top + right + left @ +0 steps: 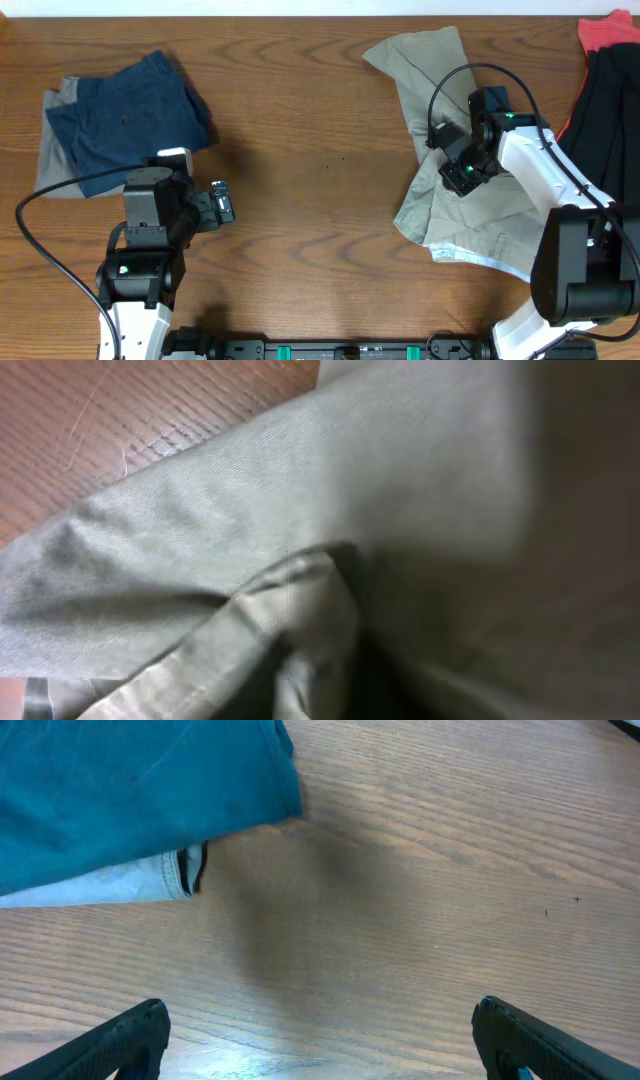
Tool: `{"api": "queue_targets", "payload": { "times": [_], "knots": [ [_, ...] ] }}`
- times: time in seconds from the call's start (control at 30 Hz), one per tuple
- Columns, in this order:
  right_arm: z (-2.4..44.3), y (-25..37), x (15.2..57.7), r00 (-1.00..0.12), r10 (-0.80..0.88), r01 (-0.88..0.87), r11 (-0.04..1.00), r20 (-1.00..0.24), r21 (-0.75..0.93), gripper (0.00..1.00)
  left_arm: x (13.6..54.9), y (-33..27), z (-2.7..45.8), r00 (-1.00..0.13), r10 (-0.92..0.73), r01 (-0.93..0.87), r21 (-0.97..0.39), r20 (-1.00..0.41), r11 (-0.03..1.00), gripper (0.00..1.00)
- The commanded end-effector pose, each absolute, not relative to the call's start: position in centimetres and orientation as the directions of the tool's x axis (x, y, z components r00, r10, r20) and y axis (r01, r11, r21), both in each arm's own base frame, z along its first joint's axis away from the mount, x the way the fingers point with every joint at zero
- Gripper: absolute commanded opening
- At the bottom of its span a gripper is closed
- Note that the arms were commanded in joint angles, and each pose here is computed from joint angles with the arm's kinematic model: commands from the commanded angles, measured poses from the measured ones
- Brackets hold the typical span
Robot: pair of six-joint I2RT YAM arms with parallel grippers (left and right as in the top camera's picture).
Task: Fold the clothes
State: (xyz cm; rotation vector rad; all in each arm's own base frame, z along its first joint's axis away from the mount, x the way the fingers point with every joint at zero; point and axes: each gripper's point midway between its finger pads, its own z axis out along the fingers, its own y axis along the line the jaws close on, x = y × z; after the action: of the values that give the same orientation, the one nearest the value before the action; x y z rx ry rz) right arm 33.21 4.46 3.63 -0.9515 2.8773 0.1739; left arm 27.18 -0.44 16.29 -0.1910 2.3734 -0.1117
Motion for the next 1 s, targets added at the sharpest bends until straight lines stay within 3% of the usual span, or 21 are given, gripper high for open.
{"api": "queue_targets", "payload": {
  "times": [0.0,0.13,0.3,0.37,0.43,0.53,0.67,0.73,0.8,0.97],
  "knots": [
    [5.4,5.2,34.6,-0.82,-0.543,-0.559,0.828,-0.182,0.048,0.01,27.5,-0.5,17.1,-0.703,-0.165,-0.094,-0.139,-0.692,0.986,0.98],
    [10.0,2.6,38.3,-0.878,-0.381,-0.374,0.924,-0.29,-0.083,0.01,27.5,-0.5,17.1,-0.703,-0.165,-0.094,-0.139,-0.692,0.986,0.98],
    [18.1,-5.5,42.8,-0.84,-0.002,0.131,0.97,-0.543,-0.206,0.01,27.5,-0.5,17.1,-0.703,-0.165,-0.095,-0.138,-0.692,0.986,0.98],
    [20.6,-11.1,42.2,-0.735,0.242,0.455,0.869,-0.634,-0.196,0.01,27.5,-0.5,17.1,-0.703,-0.164,-0.094,-0.138,-0.692,0.986,0.98],
    [21.5,-16.2,39.9,-0.564,0.466,0.716,0.688,-0.682,-0.123,0.01,27.4,-0.5,17.1,-0.703,-0.165,-0.094,-0.139,-0.692,0.986,0.98],
    [20.6,-20.4,36.9,-0.406,0.641,0.857,0.514,-0.651,-0.028,0.01,27.4,-0.5,17.1,-0.703,-0.165,-0.094,-0.139,-0.692,0.986,0.98],
    [19.0,-23.9,33.6,-0.287,0.767,0.927,0.372,-0.574,0.034,0.01,27.5,-0.5,17.1,-0.703,-0.165,-0.095,-0.138,-0.692,0.986,0.98],
    [18.6,-24.4,33.3,-0.264,0.804,0.928,0.362,-0.533,0.087,0.09,27.5,-0.5,17.1,-0.703,-0.165,-0.095,-0.138,-0.692,0.986,0.98],
    [18.6,-23.3,34.9,-0.337,0.806,0.864,0.47,-0.487,0.181,0.22,27.5,-0.5,17.1,-0.703,-0.165,-0.095,-0.138,-0.692,0.986,0.98],
    [19.8,-16.8,38.5,-0.601,0.654,0.564,0.754,-0.459,0.336,0.3,27.4,-0.5,17.1,-0.704,-0.165,-0.095,-0.139,-0.69,0.986,0.98]
  ]
}}
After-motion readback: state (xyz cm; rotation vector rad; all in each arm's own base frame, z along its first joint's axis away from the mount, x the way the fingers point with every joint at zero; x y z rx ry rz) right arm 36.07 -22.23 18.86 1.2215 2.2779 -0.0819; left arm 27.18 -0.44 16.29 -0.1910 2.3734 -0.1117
